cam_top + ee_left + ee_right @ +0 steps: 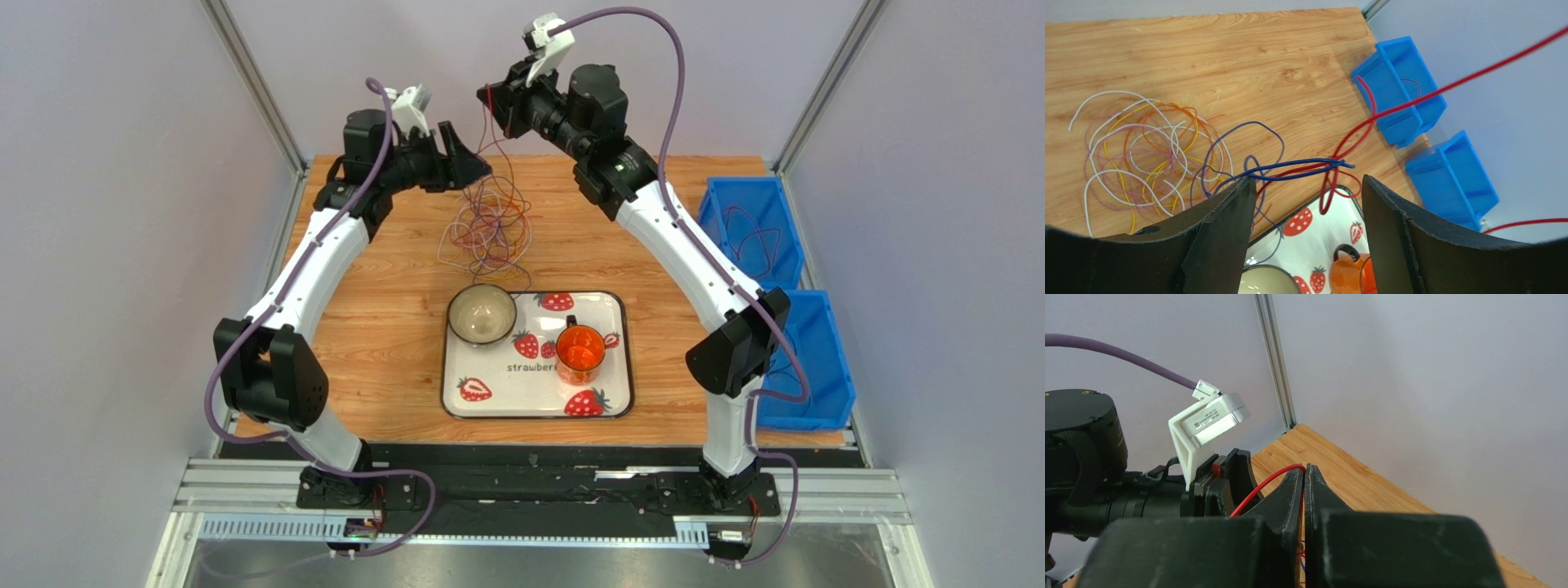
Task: Untangle the cables
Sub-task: Untie the cable.
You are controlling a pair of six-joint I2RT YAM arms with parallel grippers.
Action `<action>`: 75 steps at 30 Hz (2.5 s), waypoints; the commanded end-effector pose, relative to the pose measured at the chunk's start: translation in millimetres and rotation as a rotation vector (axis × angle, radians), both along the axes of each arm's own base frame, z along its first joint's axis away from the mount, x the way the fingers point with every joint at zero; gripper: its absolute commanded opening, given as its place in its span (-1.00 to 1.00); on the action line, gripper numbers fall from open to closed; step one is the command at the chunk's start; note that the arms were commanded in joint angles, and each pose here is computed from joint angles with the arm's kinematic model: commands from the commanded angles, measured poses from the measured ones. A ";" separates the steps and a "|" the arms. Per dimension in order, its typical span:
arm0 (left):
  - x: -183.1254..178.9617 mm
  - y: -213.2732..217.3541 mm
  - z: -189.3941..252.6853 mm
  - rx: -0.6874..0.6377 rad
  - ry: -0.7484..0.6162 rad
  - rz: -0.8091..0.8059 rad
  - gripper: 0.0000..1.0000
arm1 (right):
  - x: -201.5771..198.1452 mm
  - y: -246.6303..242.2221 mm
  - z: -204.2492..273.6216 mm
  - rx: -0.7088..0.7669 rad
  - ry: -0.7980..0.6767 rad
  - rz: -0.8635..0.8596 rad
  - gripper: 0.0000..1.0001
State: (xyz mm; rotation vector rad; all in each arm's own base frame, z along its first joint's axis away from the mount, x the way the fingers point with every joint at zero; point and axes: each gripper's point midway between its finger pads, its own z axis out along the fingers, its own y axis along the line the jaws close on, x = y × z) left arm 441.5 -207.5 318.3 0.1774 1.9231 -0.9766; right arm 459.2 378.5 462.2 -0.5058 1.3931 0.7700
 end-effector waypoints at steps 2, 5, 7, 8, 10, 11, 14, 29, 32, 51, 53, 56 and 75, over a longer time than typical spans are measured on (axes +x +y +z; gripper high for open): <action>-25.7 -9.9 58.5 0.173 -0.291 0.023 0.49 | -28.3 -11.3 51.8 0.054 -0.106 0.026 -1.00; -27.8 -11.1 59.4 0.217 -0.343 0.057 0.52 | -28.3 -9.2 51.3 0.056 -0.105 0.036 -1.00; -24.0 -8.1 61.0 0.226 -0.343 0.090 0.52 | -28.7 -9.0 52.6 0.060 -0.106 0.038 -1.00; -23.6 -6.2 63.6 0.228 -0.350 0.104 0.52 | -28.1 -9.6 52.6 0.060 -0.106 0.036 -1.00; -24.7 -4.4 70.1 0.228 -0.382 0.129 0.51 | -28.2 -8.9 52.5 0.060 -0.106 0.037 -1.00; -29.9 -1.4 79.9 0.226 -0.410 0.149 0.50 | -27.7 -9.0 52.3 0.057 -0.106 0.034 -1.00; -35.3 -0.2 86.4 0.218 -0.462 0.173 0.50 | -26.7 -7.5 50.9 0.050 -0.099 0.039 -1.00; -1.6 -17.3 74.0 0.250 -0.454 0.172 0.36 | -36.3 -9.5 53.8 0.075 -0.081 0.064 -1.00; 16.3 -22.4 59.8 0.262 -0.430 0.183 0.07 | -37.1 -10.0 53.7 0.070 -0.083 0.061 -1.00; 112.3 26.5 -64.4 0.395 -0.118 0.314 -0.13 | -44.9 -79.3 155.4 0.165 -0.286 -0.089 -1.00; 117.3 33.4 -78.9 0.407 -0.049 0.316 -0.21 | -48.6 -87.3 159.9 0.160 -0.305 -0.110 -1.00; 122.9 43.0 -100.9 0.437 0.036 0.315 -0.28 | -45.3 -94.7 158.6 0.168 -0.310 -0.143 -1.00; 84.8 101.4 -104.8 0.336 0.137 0.416 0.57 | -30.3 -94.1 110.7 0.069 -0.209 -0.162 -1.00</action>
